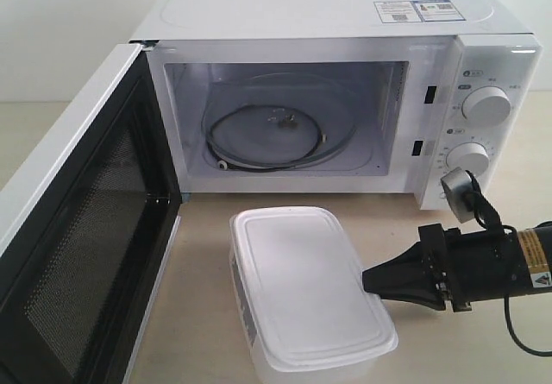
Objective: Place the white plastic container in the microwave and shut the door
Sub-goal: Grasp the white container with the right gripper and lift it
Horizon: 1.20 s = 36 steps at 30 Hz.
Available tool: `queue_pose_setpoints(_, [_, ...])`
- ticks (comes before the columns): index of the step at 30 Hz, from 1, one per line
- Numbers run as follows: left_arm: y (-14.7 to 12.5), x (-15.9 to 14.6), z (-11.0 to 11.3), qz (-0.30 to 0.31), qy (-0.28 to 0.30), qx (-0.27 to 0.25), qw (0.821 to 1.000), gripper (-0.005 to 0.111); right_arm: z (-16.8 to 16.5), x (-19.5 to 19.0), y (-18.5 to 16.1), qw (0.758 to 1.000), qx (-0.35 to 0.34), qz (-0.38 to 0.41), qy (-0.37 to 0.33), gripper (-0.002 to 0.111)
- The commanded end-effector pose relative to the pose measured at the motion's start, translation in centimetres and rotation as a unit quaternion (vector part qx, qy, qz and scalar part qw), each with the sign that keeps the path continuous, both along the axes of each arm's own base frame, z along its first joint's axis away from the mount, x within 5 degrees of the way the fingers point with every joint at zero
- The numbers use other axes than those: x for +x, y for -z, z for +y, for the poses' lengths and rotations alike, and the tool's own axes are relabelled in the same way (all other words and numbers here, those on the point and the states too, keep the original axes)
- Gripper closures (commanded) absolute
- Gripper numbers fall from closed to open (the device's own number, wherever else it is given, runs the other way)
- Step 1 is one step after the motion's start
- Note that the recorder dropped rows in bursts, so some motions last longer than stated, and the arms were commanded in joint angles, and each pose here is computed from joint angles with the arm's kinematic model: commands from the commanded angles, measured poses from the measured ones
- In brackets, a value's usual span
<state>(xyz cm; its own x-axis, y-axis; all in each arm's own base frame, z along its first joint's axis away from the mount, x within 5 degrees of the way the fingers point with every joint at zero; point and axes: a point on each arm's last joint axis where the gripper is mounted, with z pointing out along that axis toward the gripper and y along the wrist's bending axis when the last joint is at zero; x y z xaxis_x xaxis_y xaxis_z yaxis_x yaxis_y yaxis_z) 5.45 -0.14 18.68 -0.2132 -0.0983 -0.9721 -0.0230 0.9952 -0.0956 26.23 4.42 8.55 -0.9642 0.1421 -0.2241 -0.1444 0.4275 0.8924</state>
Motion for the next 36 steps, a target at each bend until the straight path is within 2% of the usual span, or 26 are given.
queue_pose_setpoints(1, [0.1, 0.0, 0.0, 0.0, -0.001, -0.001, 1.0, 0.102, 0.0, -0.1, 0.0, 1.0, -0.006, -0.012, -0.013, 0.108])
queue_pose_setpoints(7, [0.1, 0.0, 0.0, 0.0, -0.001, -0.001, 1.0, 0.102, 0.1, -0.1, -0.4, 0.999, 0.02, -0.023, -0.016, 0.108])
queue_pose_setpoints(21, [0.1, 0.0, 0.0, 0.0, -0.001, -0.001, 1.0, 0.102, 0.1, 1.1, -0.9, 0.997, 0.032, -0.058, 0.042, 0.109])
queue_pose_setpoints(25, [0.1, 0.0, 0.0, 0.0, -0.001, -0.001, 1.0, 0.102, 1.2, 0.8, -0.9, 0.996, 0.037, -0.066, 0.053, 0.109])
queue_pose_setpoints(29, [0.1, 0.0, 0.0, 0.0, -0.001, -0.001, 1.0, 0.102, 2.0, -0.1, -1.5, 0.991, 0.034, -0.094, 0.094, 0.109])
queue_pose_setpoints(36, [0.1, 0.0, 0.0, 0.0, -0.001, -0.001, 1.0, 0.102, 1.3, -1.0, -3.0, 0.976, 0.035, -0.113, 0.18, 0.109])
